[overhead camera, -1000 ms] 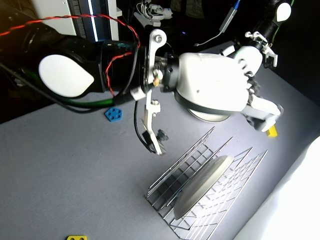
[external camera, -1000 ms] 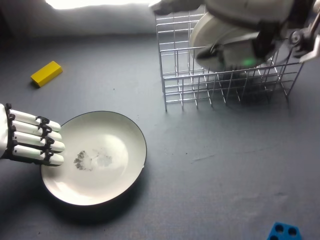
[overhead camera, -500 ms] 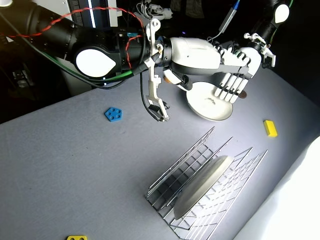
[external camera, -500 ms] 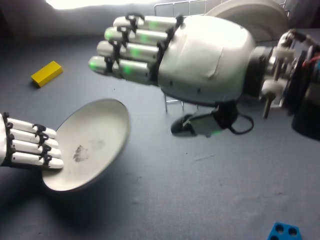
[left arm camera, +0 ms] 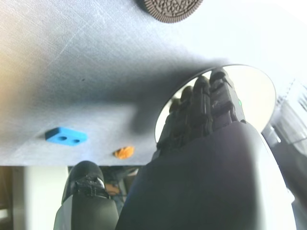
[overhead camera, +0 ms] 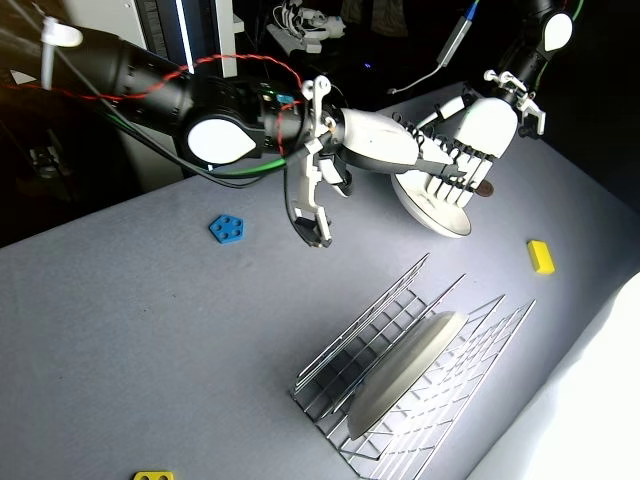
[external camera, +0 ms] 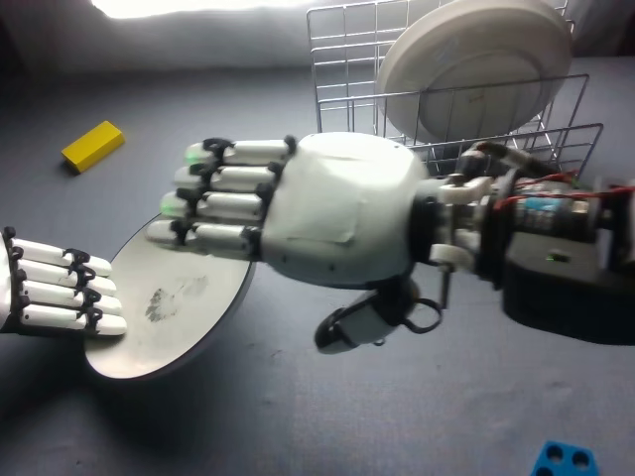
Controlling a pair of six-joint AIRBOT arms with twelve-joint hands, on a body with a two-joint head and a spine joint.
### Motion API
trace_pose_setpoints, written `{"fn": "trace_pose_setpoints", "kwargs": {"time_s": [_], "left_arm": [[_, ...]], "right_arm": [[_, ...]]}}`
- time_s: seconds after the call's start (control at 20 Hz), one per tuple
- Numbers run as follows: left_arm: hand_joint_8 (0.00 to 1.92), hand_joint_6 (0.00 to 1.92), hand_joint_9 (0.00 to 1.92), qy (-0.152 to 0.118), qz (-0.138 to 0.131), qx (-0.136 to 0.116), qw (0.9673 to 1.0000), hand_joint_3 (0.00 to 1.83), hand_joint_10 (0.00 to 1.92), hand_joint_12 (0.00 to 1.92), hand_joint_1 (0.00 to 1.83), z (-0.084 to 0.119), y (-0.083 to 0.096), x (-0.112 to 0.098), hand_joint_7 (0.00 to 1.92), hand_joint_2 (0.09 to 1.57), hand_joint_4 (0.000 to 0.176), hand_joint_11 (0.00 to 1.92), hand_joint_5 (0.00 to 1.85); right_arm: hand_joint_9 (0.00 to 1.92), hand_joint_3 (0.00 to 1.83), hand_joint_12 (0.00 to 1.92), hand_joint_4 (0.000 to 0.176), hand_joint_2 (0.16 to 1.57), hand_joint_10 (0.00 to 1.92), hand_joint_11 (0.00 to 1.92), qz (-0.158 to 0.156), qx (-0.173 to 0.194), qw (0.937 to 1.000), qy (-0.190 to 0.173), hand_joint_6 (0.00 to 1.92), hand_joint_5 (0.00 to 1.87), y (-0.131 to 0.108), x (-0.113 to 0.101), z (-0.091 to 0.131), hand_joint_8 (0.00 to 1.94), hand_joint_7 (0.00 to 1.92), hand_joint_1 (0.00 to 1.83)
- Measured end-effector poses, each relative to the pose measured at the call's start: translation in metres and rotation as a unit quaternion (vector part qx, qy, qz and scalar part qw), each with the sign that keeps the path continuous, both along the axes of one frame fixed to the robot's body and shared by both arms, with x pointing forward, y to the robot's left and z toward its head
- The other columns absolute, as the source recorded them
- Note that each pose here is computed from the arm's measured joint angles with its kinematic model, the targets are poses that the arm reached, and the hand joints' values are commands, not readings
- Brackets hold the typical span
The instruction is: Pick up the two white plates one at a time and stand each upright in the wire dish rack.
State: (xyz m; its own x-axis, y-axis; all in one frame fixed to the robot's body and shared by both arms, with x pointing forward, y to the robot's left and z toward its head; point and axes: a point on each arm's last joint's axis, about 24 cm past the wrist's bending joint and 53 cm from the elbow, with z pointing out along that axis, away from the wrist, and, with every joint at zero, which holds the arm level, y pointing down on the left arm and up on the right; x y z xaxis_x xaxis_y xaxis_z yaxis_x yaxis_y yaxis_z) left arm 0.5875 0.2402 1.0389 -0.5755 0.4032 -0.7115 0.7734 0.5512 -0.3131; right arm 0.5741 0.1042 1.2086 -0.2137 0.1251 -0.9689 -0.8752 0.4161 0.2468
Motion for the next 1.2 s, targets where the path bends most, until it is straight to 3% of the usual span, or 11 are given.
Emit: {"fn": "trace_pose_setpoints", "kwargs": {"time_s": [0.45,0.75,1.2], "left_arm": [[0.00,0.00,0.00,0.002,0.002,-0.002,1.0000,0.00,0.00,0.00,0.00,-0.001,0.000,0.000,0.00,0.99,0.000,0.00,0.04],[0.00,0.00,0.00,0.002,0.001,-0.002,1.0000,0.00,0.00,0.00,0.00,-0.001,0.000,0.000,0.00,0.98,0.000,0.00,0.04],[0.00,0.01,0.00,0.000,0.000,-0.003,1.0000,0.00,0.00,0.00,0.00,0.000,-0.001,0.001,0.00,0.99,0.000,0.00,0.04]], "right_arm": [[0.00,0.00,0.00,0.000,0.87,0.00,0.00,0.005,-0.021,0.9997,0.012,0.00,0.00,0.043,0.020,-0.028,0.00,0.00,1.18],[0.00,0.01,0.01,0.000,0.89,0.00,0.02,-0.007,-0.025,0.9996,0.010,0.00,0.00,0.058,0.041,-0.038,0.00,0.00,1.16],[0.00,0.00,0.03,0.000,0.87,0.00,0.03,0.000,-0.019,0.9996,0.018,0.00,0.00,0.069,0.037,-0.040,0.00,0.00,1.12]]}}
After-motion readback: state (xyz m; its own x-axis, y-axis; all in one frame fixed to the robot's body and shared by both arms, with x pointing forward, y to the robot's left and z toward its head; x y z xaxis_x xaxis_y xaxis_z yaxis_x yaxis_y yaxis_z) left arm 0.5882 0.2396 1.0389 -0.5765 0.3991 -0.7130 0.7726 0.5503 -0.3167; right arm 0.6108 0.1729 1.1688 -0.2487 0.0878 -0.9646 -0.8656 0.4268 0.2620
